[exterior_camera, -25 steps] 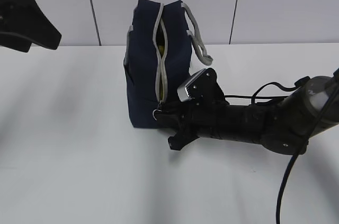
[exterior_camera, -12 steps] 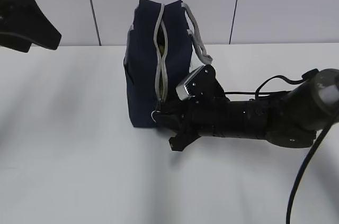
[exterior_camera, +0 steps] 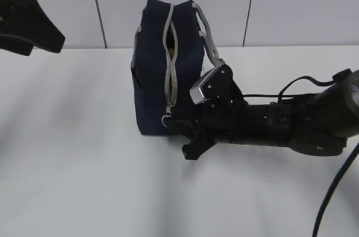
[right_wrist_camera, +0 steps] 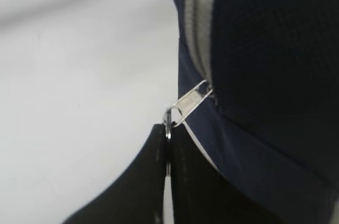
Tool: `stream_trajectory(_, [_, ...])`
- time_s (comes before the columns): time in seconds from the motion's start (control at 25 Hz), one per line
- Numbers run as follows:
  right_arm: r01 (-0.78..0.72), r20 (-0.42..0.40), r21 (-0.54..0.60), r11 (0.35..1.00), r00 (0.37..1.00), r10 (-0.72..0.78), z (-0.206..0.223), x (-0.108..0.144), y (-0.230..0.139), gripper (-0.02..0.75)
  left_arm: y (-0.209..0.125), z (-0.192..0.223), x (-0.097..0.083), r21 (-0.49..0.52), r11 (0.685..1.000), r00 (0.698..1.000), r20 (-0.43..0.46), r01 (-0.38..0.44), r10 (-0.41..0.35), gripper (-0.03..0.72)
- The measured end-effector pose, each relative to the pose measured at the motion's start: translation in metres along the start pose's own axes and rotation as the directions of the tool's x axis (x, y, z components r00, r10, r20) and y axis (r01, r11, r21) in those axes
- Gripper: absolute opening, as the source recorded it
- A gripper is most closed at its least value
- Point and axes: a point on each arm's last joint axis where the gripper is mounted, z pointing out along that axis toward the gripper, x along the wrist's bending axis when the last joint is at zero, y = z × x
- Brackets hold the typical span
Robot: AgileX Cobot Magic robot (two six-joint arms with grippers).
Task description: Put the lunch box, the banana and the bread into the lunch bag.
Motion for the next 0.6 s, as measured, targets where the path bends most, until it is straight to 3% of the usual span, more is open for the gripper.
stream_trajectory(0.6, [0.014, 0.061, 0.027, 1.0, 0.998, -0.015, 0.004, -0.012, 0.009, -0.016, 0.0, 0.0, -0.001, -0.001, 1.0, 1.0, 0.012, 0.007, -0.007, 0.433])
